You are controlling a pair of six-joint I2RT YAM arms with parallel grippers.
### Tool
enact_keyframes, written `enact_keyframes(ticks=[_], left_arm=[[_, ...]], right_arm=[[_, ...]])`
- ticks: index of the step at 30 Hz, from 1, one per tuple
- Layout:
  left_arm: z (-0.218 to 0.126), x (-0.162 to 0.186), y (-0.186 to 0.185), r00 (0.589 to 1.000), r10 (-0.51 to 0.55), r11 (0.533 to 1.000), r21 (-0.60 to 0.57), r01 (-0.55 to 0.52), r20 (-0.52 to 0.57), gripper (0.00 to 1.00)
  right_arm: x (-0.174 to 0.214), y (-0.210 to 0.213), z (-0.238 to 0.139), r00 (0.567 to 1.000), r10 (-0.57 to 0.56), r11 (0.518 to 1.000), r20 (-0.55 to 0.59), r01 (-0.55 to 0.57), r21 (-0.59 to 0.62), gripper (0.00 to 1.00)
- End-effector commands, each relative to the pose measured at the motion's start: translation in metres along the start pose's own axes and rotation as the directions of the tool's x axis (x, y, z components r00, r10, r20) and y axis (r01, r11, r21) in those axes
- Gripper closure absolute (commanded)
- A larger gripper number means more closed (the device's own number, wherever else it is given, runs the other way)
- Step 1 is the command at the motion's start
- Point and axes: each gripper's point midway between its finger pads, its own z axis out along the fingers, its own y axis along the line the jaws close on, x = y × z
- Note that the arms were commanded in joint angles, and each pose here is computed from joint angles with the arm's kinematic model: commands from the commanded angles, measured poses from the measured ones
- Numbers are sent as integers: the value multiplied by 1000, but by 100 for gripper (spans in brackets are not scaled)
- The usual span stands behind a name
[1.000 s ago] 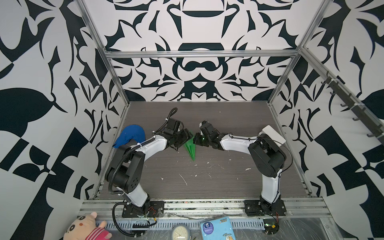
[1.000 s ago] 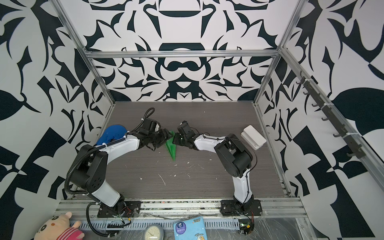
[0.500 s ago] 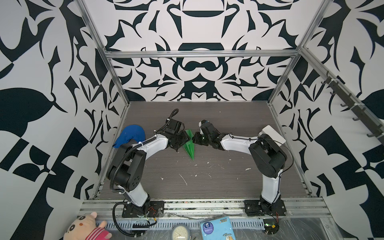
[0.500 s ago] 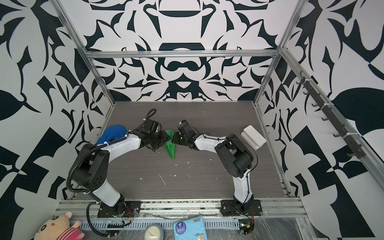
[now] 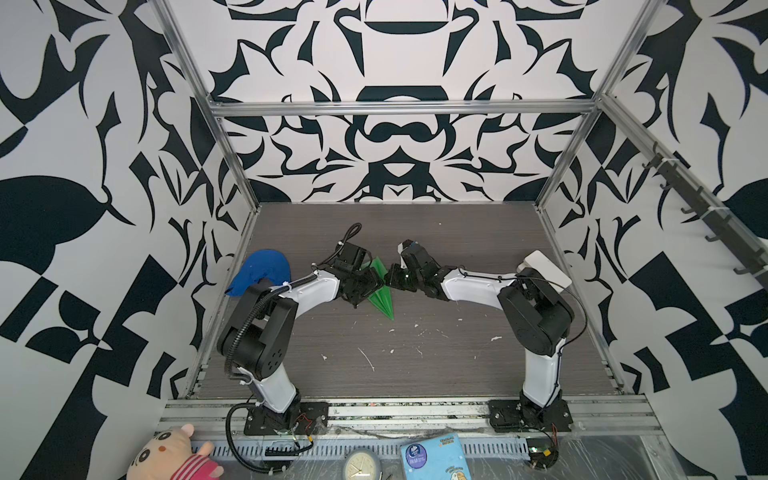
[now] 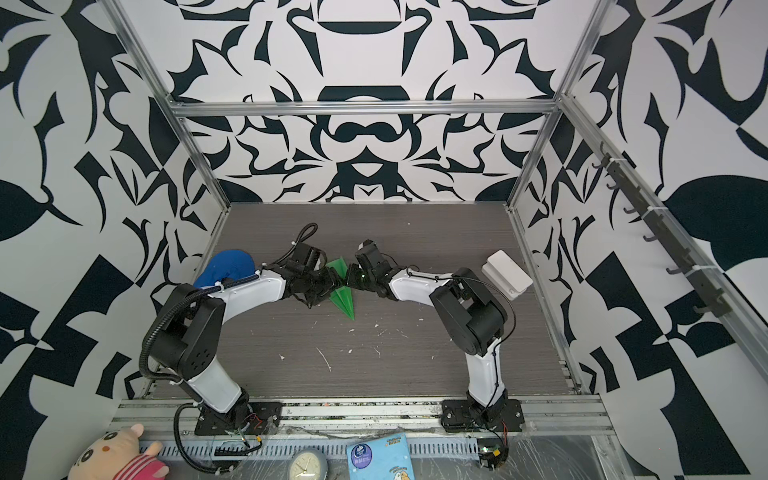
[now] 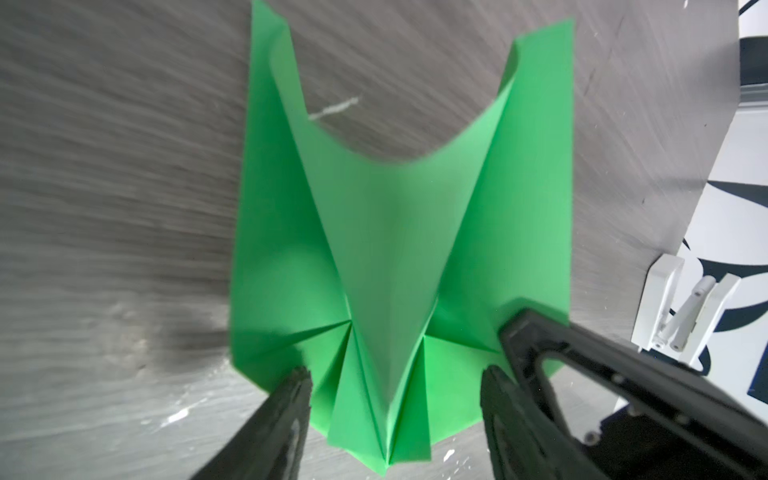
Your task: Fold a paper plane with a square sheet of paper (pick it up from the middle)
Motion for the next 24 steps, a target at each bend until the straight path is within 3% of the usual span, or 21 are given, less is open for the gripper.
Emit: enact_keyframes(ticks=[1, 5, 9, 24], left_arm=[[7, 7, 6, 1000, -15, 1000, -3, 15, -26, 36], [10, 3, 6, 1000, -16, 1000, -8, 16, -12, 38], [16, 3, 9, 1000, -15, 1000, -22, 15, -25, 38], [20, 7, 15, 998, 27, 998, -56, -30, -57, 38]], right_arm=[[-5, -4, -7, 1000, 22, 1000, 16, -22, 0, 95], [-5, -17, -10, 1000, 16, 999, 23, -16, 29, 82], [-3, -21, -12, 1000, -29, 999, -4, 29, 43, 77], [21, -20, -1, 982, -77, 996, -171, 69, -52, 73]])
